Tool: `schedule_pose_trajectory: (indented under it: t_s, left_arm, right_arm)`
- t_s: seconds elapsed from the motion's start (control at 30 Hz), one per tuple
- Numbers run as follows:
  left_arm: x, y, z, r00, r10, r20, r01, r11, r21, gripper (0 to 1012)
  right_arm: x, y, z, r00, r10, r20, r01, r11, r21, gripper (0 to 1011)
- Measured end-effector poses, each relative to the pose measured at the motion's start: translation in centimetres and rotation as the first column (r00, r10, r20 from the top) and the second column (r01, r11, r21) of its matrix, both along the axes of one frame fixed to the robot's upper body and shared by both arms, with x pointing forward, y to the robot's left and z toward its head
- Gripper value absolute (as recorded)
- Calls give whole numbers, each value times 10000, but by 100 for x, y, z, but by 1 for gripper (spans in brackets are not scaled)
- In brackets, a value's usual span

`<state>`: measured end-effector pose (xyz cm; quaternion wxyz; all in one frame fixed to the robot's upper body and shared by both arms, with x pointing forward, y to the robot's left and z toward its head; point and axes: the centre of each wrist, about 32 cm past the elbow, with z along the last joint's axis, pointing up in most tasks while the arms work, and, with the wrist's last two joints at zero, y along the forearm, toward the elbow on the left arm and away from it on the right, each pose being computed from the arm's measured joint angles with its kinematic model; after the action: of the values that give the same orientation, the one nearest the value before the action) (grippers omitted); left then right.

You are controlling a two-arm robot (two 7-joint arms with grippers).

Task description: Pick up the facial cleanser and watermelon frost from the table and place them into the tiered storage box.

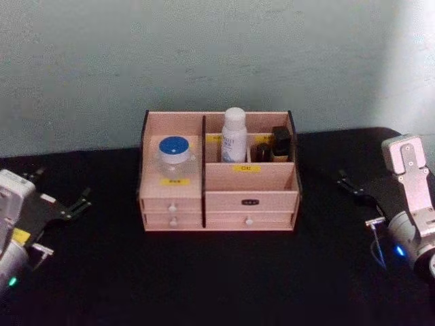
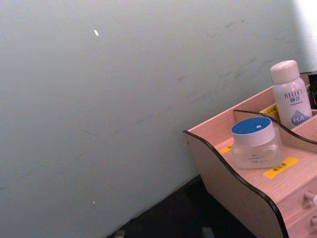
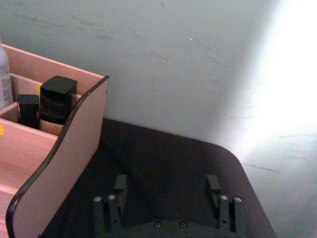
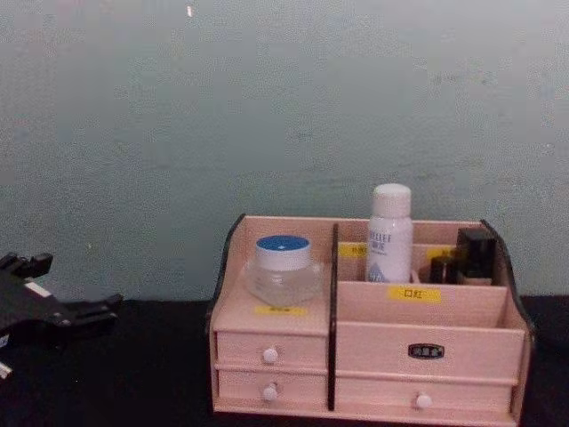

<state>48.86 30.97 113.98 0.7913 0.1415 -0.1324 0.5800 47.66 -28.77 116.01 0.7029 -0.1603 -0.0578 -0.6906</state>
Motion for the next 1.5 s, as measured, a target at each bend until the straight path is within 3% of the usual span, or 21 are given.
schedule_pose_trajectory:
  t_s: [1.5]
  left_arm:
    - [0, 0, 0, 10000, -1, 1, 1, 10000, 0, 1001]
  right_arm:
    - [0, 0, 0, 10000, -1, 0, 1, 10000, -2, 1002]
